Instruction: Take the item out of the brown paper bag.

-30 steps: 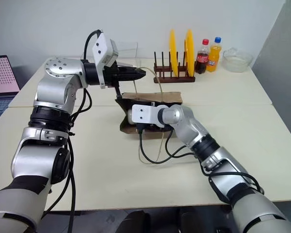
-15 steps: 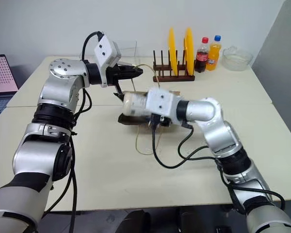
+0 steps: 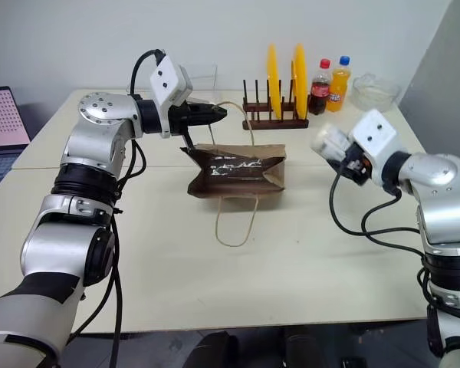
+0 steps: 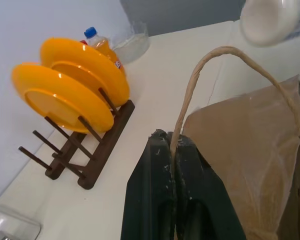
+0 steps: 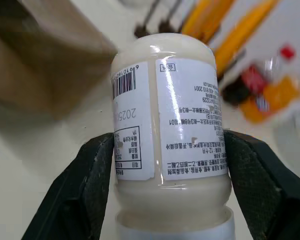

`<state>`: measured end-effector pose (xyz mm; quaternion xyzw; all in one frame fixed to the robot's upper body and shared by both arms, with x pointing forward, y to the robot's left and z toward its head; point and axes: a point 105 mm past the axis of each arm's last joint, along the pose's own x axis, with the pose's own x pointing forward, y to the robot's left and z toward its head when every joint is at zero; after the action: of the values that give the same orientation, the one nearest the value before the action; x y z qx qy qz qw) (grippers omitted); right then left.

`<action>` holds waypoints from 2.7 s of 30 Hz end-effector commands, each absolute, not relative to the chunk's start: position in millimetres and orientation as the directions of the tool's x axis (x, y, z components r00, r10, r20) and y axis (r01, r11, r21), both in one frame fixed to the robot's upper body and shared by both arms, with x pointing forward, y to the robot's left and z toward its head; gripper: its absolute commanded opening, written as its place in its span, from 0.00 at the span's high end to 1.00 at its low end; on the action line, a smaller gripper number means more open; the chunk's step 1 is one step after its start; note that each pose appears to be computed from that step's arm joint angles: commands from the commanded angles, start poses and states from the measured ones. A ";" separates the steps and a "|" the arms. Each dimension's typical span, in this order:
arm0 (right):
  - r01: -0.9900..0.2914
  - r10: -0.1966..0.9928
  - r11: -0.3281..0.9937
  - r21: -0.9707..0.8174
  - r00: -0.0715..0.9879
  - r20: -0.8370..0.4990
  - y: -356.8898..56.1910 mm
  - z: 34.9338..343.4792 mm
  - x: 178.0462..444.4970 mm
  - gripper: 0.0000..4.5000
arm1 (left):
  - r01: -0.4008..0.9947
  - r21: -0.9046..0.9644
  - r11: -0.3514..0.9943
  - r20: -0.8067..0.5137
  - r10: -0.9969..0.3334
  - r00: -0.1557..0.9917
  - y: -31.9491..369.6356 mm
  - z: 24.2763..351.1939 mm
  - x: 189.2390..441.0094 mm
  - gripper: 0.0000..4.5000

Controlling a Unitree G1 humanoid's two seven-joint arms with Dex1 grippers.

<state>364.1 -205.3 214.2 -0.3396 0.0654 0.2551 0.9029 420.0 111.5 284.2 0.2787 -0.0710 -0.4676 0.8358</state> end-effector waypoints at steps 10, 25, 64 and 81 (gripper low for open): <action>-0.602 0.374 0.582 -0.546 0.795 -0.478 -220.8 157.5 388.3 0.33 | 0.716 0.583 0.384 -0.112 -0.835 0.539 108.8 301.6 412.4 1.00; -0.642 0.443 0.592 -0.488 0.764 -0.468 -225.8 188.4 383.8 0.01 | 0.712 0.581 0.393 -0.109 -0.830 0.547 110.1 301.8 412.3 1.00; -0.522 0.648 0.704 -0.482 0.749 0.136 -104.7 228.7 302.8 0.00 | 0.598 0.667 0.445 -0.080 -0.755 0.651 145.7 322.1 426.8 0.02; -0.252 0.332 0.911 -0.326 0.917 0.222 -148.9 173.8 304.2 0.00 | 0.291 0.302 0.908 0.157 -0.348 0.924 186.7 187.3 322.8 0.02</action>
<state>305.9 -140.1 165.0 -0.1456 -0.1137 0.1759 0.9669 331.8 187.7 160.4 0.1224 -0.0530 -0.1969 0.9713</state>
